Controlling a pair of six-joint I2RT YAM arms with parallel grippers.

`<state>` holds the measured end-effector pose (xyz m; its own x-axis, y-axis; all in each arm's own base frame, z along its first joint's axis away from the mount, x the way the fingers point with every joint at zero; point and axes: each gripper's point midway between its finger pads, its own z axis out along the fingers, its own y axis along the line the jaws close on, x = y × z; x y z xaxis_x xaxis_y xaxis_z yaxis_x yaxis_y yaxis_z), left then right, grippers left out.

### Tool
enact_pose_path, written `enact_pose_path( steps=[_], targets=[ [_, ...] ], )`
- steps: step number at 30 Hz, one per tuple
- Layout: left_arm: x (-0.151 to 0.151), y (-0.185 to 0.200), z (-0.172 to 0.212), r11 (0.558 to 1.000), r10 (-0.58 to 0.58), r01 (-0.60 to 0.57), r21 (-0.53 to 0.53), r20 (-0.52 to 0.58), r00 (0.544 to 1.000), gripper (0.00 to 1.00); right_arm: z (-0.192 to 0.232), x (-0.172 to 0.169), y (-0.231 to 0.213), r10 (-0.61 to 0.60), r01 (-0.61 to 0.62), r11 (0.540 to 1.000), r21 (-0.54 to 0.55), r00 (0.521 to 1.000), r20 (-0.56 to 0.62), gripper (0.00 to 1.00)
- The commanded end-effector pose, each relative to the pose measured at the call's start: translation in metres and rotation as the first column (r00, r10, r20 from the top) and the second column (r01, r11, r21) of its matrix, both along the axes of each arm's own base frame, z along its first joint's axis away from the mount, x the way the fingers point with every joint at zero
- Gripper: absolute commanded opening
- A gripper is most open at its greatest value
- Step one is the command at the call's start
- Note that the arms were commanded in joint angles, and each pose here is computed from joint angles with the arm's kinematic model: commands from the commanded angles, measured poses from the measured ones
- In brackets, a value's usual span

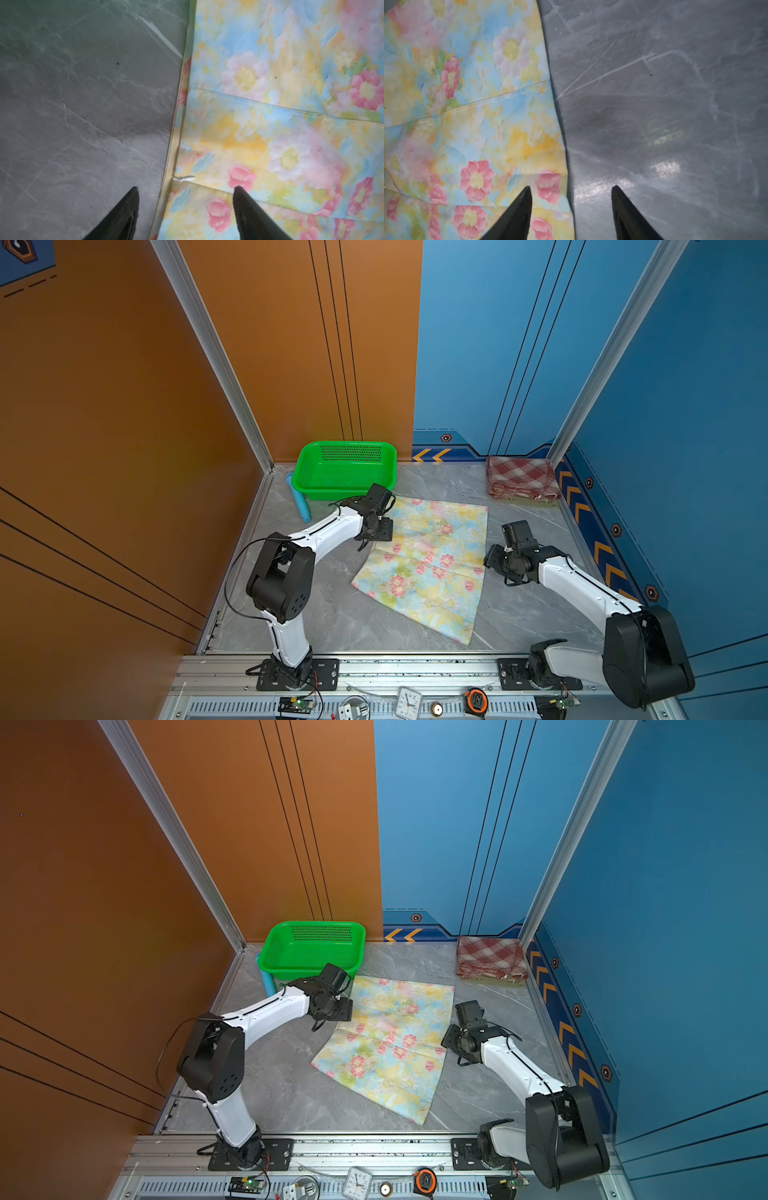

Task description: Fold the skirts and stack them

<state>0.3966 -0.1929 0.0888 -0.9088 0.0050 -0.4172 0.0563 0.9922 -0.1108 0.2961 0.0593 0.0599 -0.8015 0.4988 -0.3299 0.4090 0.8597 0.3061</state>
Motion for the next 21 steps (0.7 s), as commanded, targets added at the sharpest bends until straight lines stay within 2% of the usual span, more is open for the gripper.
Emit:
enact_pose_path(
  steps=[1, 5, 11, 16, 21],
  targets=[
    [0.035, -0.001, 0.005, 0.999, 0.032, -0.031, -0.011, 0.060, 0.998, 0.69, 0.020, 0.043, -0.004, -0.008, 0.004, 0.999, 0.036, 0.995, 0.095, 0.58],
    [0.069, -0.002, -0.001, 0.997, 0.068, -0.065, -0.049, 0.066, 0.995, 0.65, 0.018, 0.085, -0.014, -0.047, 0.035, 0.994, 0.099, 0.992, 0.117, 0.56],
    [0.103, -0.005, -0.006, 0.995, 0.090, -0.084, -0.061, 0.090, 0.992, 0.64, 0.004, 0.136, -0.016, -0.066, 0.049, 0.988, 0.144, 0.990, 0.121, 0.51],
    [0.122, -0.009, -0.010, 0.994, 0.091, -0.084, -0.066, 0.110, 0.990, 0.64, -0.010, 0.161, -0.012, -0.062, 0.043, 0.986, 0.161, 0.991, 0.115, 0.47],
    [0.130, -0.014, -0.009, 0.994, 0.084, -0.074, -0.080, 0.120, 0.989, 0.65, -0.016, 0.170, -0.010, -0.055, 0.038, 0.987, 0.153, 0.992, 0.110, 0.43]
  ],
)
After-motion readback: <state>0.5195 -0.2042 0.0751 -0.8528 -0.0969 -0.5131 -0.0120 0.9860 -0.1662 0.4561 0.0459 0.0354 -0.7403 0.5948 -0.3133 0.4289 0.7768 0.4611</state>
